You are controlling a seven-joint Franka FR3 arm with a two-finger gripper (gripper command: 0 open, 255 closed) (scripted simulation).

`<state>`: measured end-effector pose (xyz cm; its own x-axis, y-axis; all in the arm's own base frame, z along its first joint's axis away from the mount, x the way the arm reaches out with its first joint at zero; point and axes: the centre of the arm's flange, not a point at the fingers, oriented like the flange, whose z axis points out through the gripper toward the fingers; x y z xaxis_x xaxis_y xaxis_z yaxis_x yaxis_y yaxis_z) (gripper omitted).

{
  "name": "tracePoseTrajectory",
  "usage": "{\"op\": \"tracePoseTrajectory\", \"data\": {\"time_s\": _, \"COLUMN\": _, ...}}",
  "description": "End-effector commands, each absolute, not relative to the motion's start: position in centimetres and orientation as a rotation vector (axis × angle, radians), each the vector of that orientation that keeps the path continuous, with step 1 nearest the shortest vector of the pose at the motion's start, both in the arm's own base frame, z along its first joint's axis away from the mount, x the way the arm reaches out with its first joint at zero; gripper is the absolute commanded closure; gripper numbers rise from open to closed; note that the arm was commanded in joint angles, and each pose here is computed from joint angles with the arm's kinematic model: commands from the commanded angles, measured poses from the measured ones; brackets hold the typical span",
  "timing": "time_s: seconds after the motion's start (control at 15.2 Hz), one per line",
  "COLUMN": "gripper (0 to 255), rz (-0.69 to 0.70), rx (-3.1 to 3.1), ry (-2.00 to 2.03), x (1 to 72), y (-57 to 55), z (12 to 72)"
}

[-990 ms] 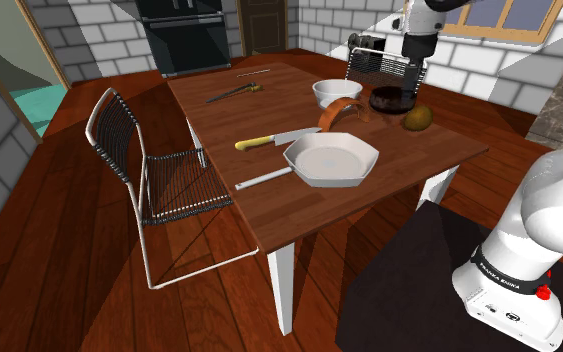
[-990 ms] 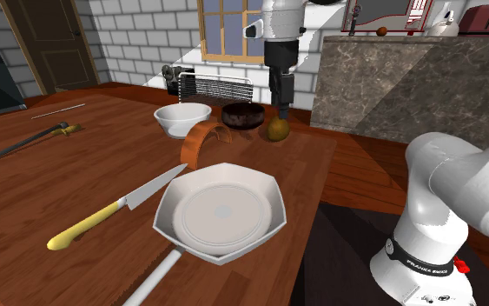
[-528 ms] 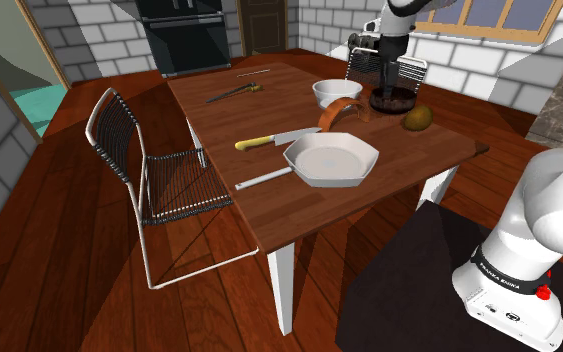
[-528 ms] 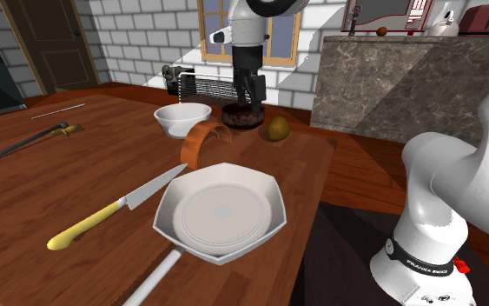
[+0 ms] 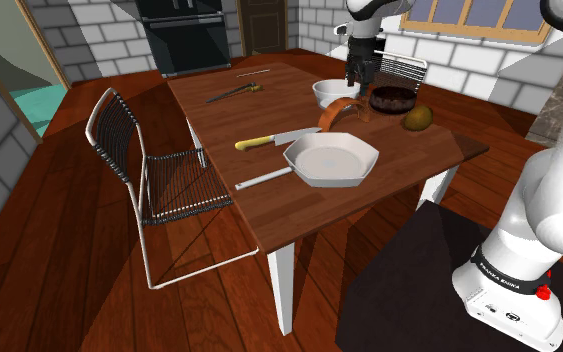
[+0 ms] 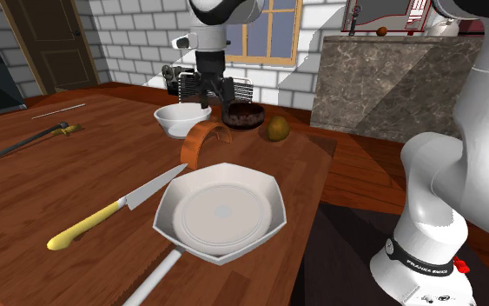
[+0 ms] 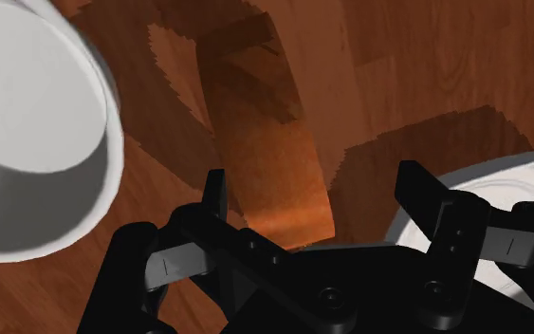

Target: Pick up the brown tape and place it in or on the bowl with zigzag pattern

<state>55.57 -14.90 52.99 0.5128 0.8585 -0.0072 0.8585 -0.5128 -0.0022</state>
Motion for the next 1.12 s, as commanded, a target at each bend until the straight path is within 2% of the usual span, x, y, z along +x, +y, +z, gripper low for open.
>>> {"op": "tracePoseTrajectory", "data": {"time_s": 0.0, "gripper": 0, "rz": -0.003, "rx": 2.669, "ry": 1.661, "x": 57.6, "y": -14.5, "z": 52.8}}
{"op": "tracePoseTrajectory", "data": {"time_s": 0.53, "gripper": 0, "rz": -0.003, "rx": 2.669, "ry": 1.661, "x": 57.5, "y": -14.5, "z": 48.8}}
{"op": "tracePoseTrajectory", "data": {"time_s": 0.99, "gripper": 0, "rz": -0.003, "rx": 2.669, "ry": 1.661, "x": 57.5, "y": -14.5, "z": 48.8}}
{"op": "tracePoseTrajectory", "data": {"time_s": 1.06, "gripper": 255, "rz": -0.003, "rx": 2.669, "ry": 1.661, "x": 57.5, "y": -14.5, "z": 48.8}}
